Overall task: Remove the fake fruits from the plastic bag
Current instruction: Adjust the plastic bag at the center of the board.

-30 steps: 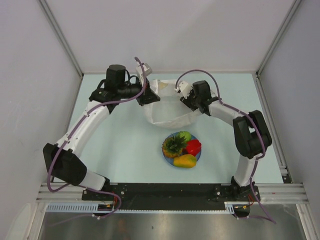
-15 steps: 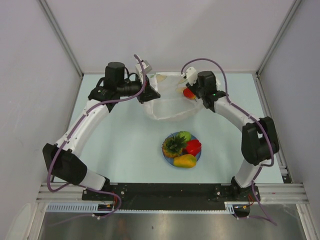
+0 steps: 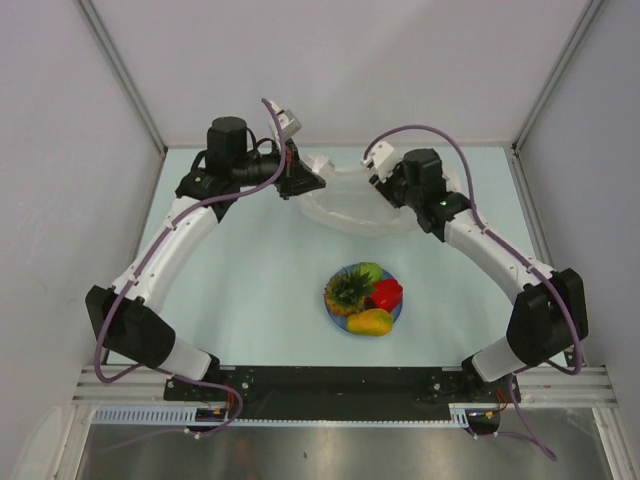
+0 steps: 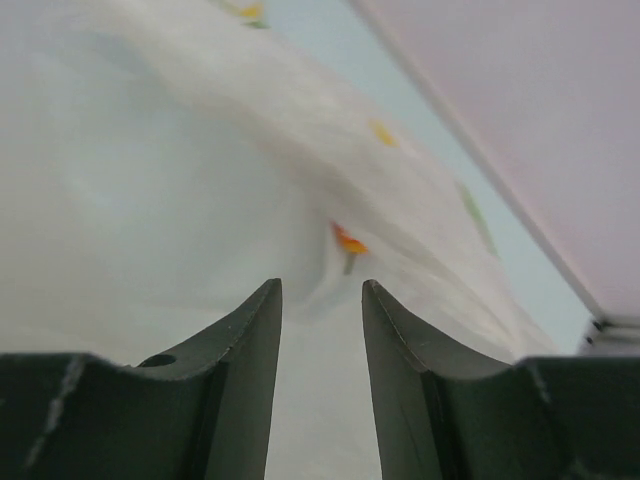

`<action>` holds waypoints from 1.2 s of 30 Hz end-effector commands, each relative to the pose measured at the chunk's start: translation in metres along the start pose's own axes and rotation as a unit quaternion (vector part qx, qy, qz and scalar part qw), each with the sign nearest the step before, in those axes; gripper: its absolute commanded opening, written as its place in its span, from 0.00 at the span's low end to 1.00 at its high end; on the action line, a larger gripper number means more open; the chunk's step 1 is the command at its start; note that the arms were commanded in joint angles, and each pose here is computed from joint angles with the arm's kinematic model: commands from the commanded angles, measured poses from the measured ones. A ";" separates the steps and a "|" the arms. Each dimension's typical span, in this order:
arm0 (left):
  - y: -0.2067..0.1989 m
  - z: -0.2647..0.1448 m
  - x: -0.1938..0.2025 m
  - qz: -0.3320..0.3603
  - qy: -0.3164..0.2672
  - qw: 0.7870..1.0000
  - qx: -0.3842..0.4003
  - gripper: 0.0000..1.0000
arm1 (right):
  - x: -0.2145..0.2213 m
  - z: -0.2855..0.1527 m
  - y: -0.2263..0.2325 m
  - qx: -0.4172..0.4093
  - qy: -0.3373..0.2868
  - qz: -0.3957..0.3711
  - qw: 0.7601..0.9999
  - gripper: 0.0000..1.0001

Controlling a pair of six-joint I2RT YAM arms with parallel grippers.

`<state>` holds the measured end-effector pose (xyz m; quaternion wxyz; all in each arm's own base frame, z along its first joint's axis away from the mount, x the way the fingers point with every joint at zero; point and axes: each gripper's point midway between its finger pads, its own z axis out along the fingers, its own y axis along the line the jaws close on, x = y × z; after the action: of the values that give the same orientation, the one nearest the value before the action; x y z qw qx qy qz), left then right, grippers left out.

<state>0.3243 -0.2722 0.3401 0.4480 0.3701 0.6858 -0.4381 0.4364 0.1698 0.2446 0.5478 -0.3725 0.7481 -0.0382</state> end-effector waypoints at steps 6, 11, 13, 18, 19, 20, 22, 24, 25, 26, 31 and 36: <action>-0.014 -0.006 -0.031 0.025 -0.030 0.999 0.026 0.00 | 0.009 0.032 0.064 -0.096 -0.002 -0.039 0.995 0.40; -0.018 -0.009 -0.035 0.031 -0.027 0.999 0.029 0.00 | 0.036 0.062 0.055 -0.062 0.026 -0.047 0.997 0.41; -0.020 -0.011 -0.035 0.035 -0.025 0.999 0.032 0.00 | 0.047 0.075 0.051 -0.056 0.032 -0.049 0.997 0.43; -0.021 -0.014 -0.037 0.070 -0.022 0.997 0.032 0.00 | 0.063 0.098 0.032 -0.027 0.044 -0.051 0.997 0.62; -0.021 -0.014 -0.036 0.071 -0.021 0.997 0.033 0.00 | 0.065 0.102 0.026 -0.017 0.046 -0.049 0.998 0.68; -0.020 -0.014 -0.035 0.071 -0.020 0.997 0.034 0.00 | 0.070 0.109 0.024 -0.006 0.048 -0.050 0.998 0.72; -0.018 -0.012 -0.031 0.064 -0.015 0.997 0.035 0.00 | 0.075 0.118 0.021 0.000 0.049 -0.050 0.998 0.84; -0.018 -0.012 -0.029 0.058 -0.012 0.997 0.040 0.00 | 0.081 0.131 0.016 0.005 0.052 -0.047 0.998 0.88; -0.017 -0.011 -0.027 0.055 -0.009 0.998 0.042 0.00 | 0.083 0.136 0.015 0.006 0.053 -0.046 0.998 0.89; -0.016 -0.010 -0.025 0.052 -0.008 0.998 0.044 0.00 | 0.077 0.142 0.007 0.015 0.046 -0.045 0.998 0.90; -0.014 -0.009 -0.021 0.046 -0.002 0.998 0.044 0.00 | 0.099 0.182 0.001 0.018 0.072 -0.036 0.997 0.91; -0.009 -0.010 -0.012 0.046 0.007 0.998 0.030 0.00 | 0.105 0.208 -0.020 0.041 0.088 -0.032 0.995 0.82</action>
<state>0.3183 -0.2718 0.3460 0.4338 0.4020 0.6737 -0.4431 0.5815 0.1794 0.0707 0.4744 -0.3962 0.7807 -0.0920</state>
